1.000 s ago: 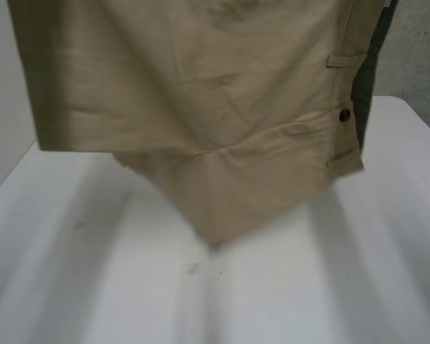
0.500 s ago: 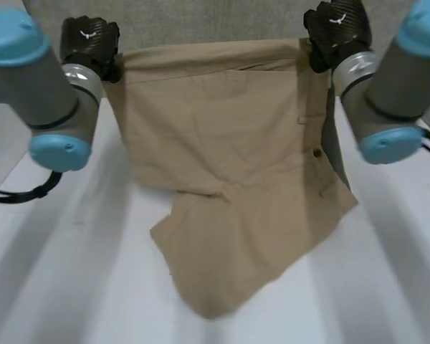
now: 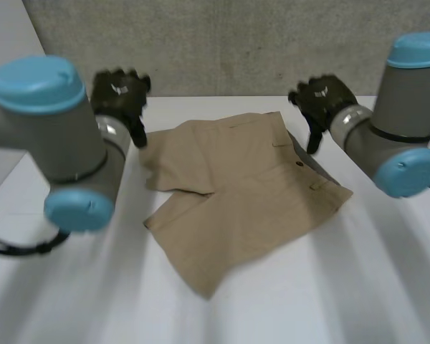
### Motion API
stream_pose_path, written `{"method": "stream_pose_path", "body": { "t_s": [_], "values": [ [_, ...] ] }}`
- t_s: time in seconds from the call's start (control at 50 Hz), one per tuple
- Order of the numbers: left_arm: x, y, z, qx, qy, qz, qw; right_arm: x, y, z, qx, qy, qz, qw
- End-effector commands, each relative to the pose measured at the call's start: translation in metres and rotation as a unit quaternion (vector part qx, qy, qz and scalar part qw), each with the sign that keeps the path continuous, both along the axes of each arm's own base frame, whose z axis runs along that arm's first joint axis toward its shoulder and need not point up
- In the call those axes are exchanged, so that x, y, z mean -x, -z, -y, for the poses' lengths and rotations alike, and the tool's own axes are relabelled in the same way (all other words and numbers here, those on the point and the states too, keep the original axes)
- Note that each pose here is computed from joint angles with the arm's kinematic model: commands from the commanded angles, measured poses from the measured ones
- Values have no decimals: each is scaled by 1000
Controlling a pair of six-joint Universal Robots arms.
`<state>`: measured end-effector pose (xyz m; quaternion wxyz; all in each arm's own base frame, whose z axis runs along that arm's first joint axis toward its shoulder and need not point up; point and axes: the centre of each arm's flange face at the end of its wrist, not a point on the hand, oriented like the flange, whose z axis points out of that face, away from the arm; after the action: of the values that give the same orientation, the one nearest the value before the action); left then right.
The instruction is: Fold the shorts.
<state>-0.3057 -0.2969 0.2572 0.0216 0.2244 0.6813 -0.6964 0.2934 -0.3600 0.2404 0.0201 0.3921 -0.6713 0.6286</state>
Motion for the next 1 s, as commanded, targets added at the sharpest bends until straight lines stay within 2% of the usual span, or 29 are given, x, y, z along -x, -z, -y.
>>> {"method": "stream_pose_path", "body": {
  "t_s": [0.02,0.12,0.2,0.26,0.42,0.58,0.76,1.0],
  "values": [
    [0,36,-83,-111,53,-10,992,40,38,-14,-42,-47,-134,989],
    [-1,59,-128,-230,65,-42,970,56,59,-14,-53,-73,-179,980],
    [-2,72,-142,-284,58,-58,955,63,74,-10,-59,-97,-182,977],
    [0,79,-146,-297,60,-61,951,66,85,-6,-67,-116,-168,977],
    [9,88,-146,-286,72,-69,953,69,105,2,-69,-142,-143,977],
    [23,107,-145,-282,80,-64,954,71,119,9,-64,-139,-146,977],
    [34,119,-141,-258,55,-59,963,71,126,17,-45,-134,-146,979],
    [48,124,-131,-238,47,-67,968,69,120,19,-55,-121,-116,984]
  ]
}}
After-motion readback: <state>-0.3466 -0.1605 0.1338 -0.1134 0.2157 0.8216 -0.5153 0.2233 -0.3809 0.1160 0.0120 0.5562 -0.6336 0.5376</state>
